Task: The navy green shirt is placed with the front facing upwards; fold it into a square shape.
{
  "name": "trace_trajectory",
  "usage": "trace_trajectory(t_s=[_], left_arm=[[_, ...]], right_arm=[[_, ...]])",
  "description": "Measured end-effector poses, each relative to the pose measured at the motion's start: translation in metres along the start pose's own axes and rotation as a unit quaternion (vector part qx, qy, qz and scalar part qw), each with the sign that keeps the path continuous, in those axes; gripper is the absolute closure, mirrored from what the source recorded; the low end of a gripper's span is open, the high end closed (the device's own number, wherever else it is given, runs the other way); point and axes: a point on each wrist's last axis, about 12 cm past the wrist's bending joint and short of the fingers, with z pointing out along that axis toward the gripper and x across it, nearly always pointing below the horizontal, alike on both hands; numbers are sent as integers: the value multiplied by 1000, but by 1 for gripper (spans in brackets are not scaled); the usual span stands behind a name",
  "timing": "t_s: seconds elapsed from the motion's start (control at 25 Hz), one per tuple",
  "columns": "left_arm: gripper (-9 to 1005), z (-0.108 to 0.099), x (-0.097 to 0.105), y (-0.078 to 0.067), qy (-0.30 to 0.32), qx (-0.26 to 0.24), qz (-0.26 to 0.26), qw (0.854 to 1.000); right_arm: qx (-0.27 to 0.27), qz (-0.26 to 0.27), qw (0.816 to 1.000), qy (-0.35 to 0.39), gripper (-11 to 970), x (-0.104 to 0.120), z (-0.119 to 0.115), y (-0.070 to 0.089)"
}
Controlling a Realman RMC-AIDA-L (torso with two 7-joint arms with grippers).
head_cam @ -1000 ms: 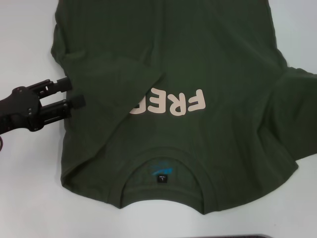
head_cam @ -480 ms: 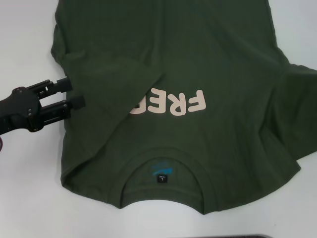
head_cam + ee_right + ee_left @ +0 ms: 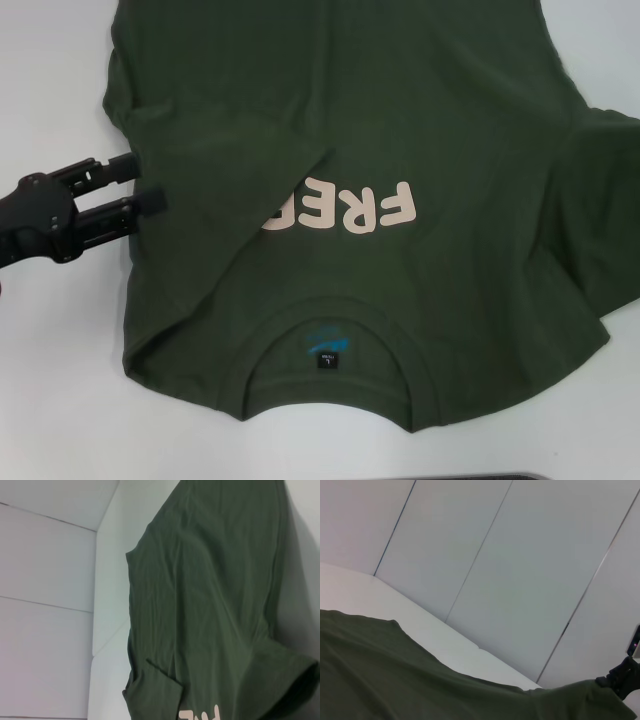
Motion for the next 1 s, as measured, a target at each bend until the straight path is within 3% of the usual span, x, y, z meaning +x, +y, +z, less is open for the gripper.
trace_trajectory(t_s=[0.44,1.0], left_arm=[[275,0,0,0,-3,-1,-1,1000],[275,2,-1,0,-8,1,1,1000]], right_arm=[[-8,3,1000,-19,952,-3,-4,0],[-65,0,996,66,950,5,83,15]])
